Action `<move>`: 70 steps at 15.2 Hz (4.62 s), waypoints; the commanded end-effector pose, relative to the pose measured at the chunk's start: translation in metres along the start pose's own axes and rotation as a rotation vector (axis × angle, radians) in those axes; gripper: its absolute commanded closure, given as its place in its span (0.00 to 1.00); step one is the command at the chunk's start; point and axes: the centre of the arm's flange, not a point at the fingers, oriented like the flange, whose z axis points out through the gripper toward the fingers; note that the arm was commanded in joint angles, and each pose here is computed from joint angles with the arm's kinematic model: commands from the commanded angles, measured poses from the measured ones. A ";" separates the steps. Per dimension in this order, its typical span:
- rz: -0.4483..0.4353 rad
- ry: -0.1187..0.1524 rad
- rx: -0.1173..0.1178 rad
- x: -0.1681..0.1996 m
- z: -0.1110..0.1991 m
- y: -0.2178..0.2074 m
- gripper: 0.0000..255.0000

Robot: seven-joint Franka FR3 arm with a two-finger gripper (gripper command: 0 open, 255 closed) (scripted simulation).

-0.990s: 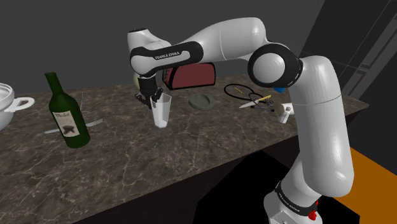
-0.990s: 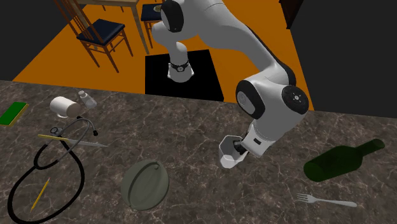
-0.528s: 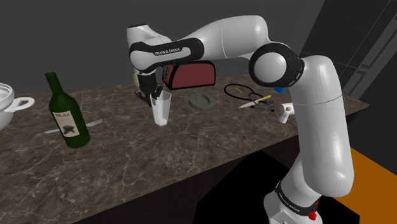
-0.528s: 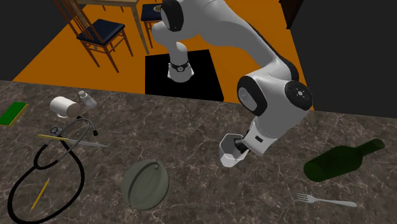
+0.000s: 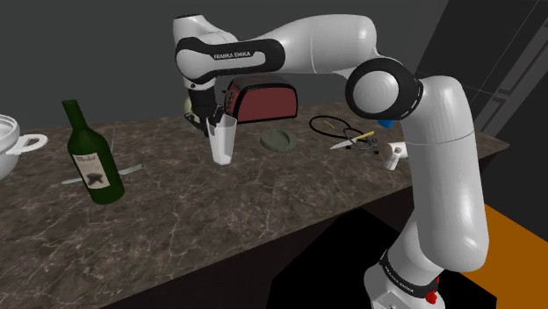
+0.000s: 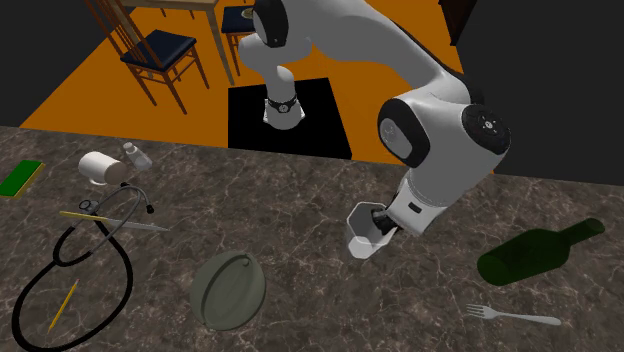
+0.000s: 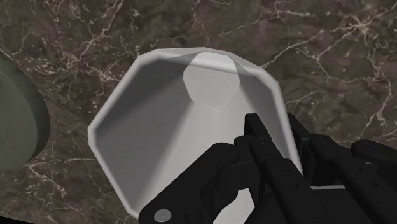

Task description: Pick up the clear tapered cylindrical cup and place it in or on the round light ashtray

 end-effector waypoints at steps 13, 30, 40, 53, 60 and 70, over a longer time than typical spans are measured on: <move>0.000 0.000 0.000 0.013 -0.046 0.070 1.00; 0.000 0.000 0.000 0.056 -0.055 0.290 1.00; 0.000 0.000 0.000 0.072 -0.038 0.367 1.00; 0.000 0.000 0.000 0.072 0.031 0.359 1.00; 0.000 0.000 0.000 0.073 0.066 0.355 1.00; 0.000 0.000 0.000 0.073 0.066 0.355 0.00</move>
